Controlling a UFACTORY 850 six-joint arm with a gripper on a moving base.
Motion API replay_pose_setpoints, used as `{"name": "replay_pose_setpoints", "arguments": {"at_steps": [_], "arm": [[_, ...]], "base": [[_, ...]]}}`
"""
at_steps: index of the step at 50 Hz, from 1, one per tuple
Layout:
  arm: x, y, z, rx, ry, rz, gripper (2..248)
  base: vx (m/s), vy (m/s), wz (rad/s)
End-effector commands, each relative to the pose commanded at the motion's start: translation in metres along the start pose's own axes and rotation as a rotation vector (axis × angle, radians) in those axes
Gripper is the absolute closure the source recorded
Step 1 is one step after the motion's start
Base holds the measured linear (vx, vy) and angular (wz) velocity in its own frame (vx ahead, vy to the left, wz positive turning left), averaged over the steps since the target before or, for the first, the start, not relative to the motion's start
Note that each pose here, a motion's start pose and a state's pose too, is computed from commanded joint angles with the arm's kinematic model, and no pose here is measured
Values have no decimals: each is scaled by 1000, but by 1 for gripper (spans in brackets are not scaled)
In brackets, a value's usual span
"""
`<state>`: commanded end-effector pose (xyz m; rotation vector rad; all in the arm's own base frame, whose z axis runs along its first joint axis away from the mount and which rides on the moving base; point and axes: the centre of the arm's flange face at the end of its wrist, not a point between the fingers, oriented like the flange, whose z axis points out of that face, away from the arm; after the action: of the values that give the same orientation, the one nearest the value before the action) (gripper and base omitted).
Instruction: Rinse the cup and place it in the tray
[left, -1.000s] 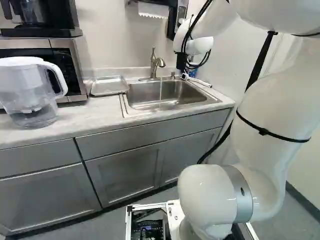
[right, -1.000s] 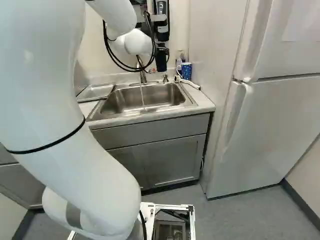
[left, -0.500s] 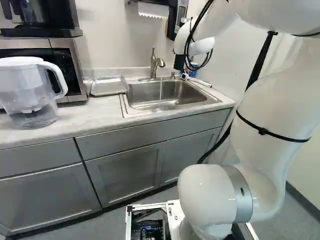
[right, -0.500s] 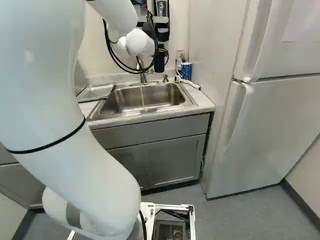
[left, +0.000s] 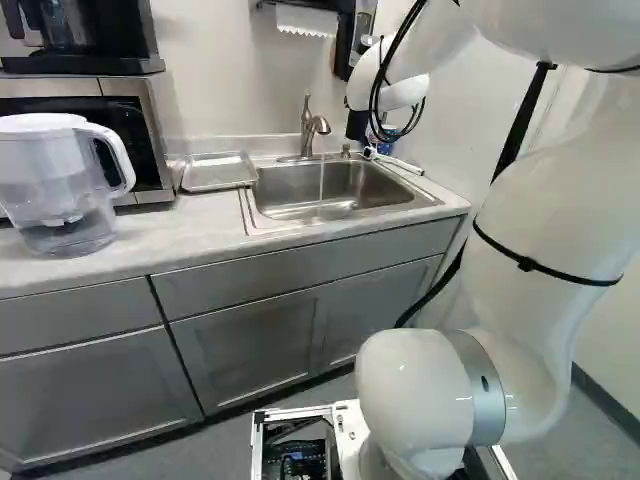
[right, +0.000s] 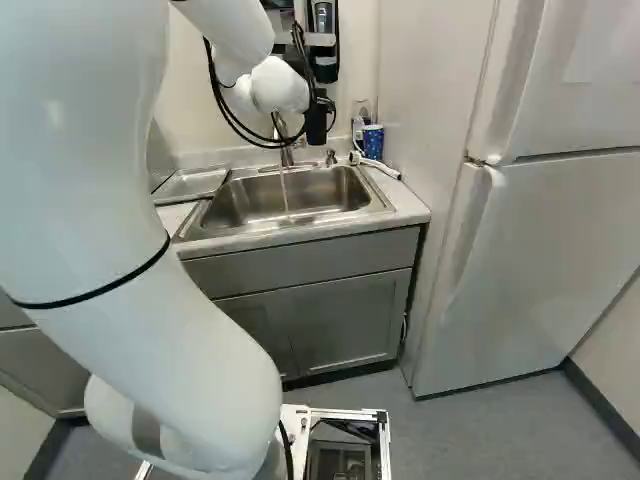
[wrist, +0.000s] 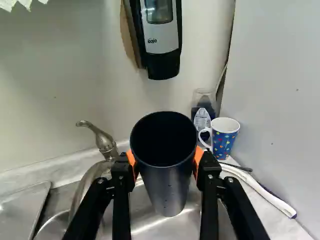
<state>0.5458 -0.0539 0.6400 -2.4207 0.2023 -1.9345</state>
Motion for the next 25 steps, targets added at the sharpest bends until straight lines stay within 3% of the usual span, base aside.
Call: {"name": "replay_pose_setpoints", "arguments": {"at_steps": [25], "arm": [[-24,3,7,-4,-43,3,126]], "base": [[0,0,0]]}}
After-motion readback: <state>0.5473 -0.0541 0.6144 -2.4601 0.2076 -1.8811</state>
